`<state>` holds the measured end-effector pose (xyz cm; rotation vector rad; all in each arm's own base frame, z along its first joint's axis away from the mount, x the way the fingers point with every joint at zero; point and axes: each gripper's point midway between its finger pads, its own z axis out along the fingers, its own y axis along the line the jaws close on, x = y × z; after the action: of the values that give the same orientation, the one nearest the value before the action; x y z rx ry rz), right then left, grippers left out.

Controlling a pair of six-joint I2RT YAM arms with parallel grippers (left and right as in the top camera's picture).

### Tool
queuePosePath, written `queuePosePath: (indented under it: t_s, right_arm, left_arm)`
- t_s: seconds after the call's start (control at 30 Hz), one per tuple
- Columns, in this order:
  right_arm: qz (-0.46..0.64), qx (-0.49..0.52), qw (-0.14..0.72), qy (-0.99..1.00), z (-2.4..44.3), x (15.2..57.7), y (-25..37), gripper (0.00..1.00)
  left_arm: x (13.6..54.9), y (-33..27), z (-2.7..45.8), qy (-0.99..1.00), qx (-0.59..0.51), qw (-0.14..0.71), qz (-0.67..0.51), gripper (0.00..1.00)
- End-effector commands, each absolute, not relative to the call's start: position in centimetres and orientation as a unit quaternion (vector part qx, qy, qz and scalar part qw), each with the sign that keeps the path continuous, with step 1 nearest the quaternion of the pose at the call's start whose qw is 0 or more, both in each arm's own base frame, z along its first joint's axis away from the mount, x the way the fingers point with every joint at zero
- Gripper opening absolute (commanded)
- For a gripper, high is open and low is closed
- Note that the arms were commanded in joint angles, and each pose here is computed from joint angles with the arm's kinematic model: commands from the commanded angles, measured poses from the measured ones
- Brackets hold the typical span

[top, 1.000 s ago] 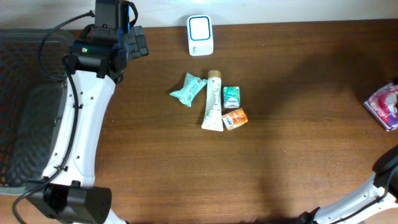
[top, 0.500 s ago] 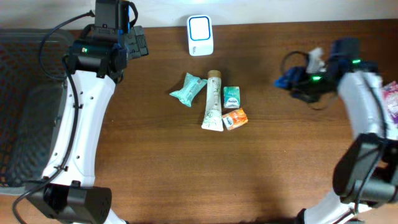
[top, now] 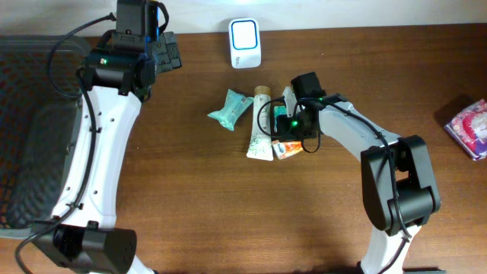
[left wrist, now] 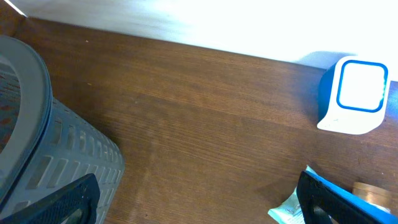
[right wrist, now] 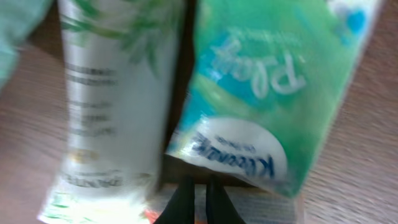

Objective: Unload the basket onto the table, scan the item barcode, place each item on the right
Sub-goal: 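Reach the right gripper to the orange tissue pack and grasp it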

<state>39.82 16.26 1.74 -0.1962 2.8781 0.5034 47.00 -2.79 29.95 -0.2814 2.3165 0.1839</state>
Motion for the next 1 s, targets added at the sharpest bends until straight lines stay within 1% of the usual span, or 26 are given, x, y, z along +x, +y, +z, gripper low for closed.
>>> queuePosePath:
  t_s: [0.0,0.1,0.13,0.17,0.2,0.23,0.27,0.3,0.37,0.4,0.43,0.47,0.5,0.6,0.67,0.7,0.77,0.83,0.97]
  right_arm:
    - [0.082,-0.056,0.084,0.991,0.4,38.8,13.1,0.04]
    - [0.063,-0.031,0.01,0.997,1.2,35.8,11.9,0.04]
    - [0.052,-0.023,-0.04,0.998,2.4,33.8,11.4,0.04]
    - [0.044,-0.021,-0.069,0.996,3.3,32.7,11.1,0.05]
    - [0.039,-0.021,-0.089,0.995,4.1,31.9,10.8,0.1]
    - [0.037,-0.045,-0.105,0.993,5.1,31.3,10.6,0.26]
    - [0.025,-0.073,-0.1,0.992,5.3,31.6,10.1,0.4]
    - [0.002,-0.103,-0.093,0.99,5.3,32.0,8.9,0.5]
    - [0.017,-0.192,-0.099,0.976,5.3,31.8,8.5,0.58]
    - [0.02,-0.217,-0.1,0.971,5.3,31.7,8.5,0.58]
    - [0.021,-0.219,-0.098,0.971,5.1,31.7,8.6,0.58]
    - [0.033,-0.218,-0.099,0.97,5.0,31.5,9.0,0.62]
    - [0.046,-0.219,-0.104,0.969,4.5,31.1,9.4,0.75]
    - [0.046,-0.227,-0.124,0.965,3.2,29.7,9.0,0.8]
    - [0.054,-0.226,-0.134,0.963,3.2,29.1,9.1,0.81]
    - [0.063,-0.224,-0.139,0.963,3.3,28.8,9.4,0.8]
    - [0.083,-0.22,-0.143,0.961,3.5,28.4,10.0,0.64]
    - [0.094,-0.218,-0.143,0.961,3.5,28.4,10.4,0.64]
    - [0.093,-0.221,-0.123,0.963,2.2,28.9,10.5,0.65]
  left_arm:
    - [47.1,-2.5,30.2,0.91,-0.109,0.392,0.078,0.99]
    - [47.0,-2.6,30.2,0.91,-0.108,0.392,0.078,0.99]
    - [47.1,-2.5,30.2,0.91,-0.109,0.392,0.078,0.99]
    - [47.1,-2.5,30.2,0.91,-0.109,0.392,0.078,0.99]
    - [47.1,-2.5,30.2,0.91,-0.109,0.392,0.078,0.99]
    - [47.1,-2.5,30.2,0.91,-0.109,0.392,0.078,0.99]
    - [47.1,-2.5,30.2,0.91,-0.108,0.392,0.078,0.99]
    - [47.1,-2.5,30.2,0.91,-0.108,0.392,0.078,0.99]
    - [47.1,-2.5,30.2,0.91,-0.109,0.392,0.078,0.99]
    - [47.1,-2.5,30.2,0.91,-0.108,0.392,0.078,0.99]
    - [47.1,-2.5,30.2,0.91,-0.108,0.392,0.078,0.99]
    - [47.1,-2.5,30.2,0.91,-0.108,0.392,0.078,0.99]
    - [47.1,-2.5,30.2,0.91,-0.108,0.392,0.078,0.99]
    - [47.1,-2.5,30.2,0.91,-0.109,0.392,0.078,0.99]
    - [47.1,-2.5,30.2,0.91,-0.109,0.392,0.078,0.99]
    - [47.1,-2.5,30.2,0.91,-0.109,0.392,0.078,0.99]
    - [47.1,-2.5,30.2,0.91,-0.109,0.392,0.078,0.99]
    - [47.1,-2.5,30.2,0.91,-0.109,0.392,0.078,0.99]
    - [47.1,-2.5,30.2,0.91,-0.109,0.392,0.078,0.99]
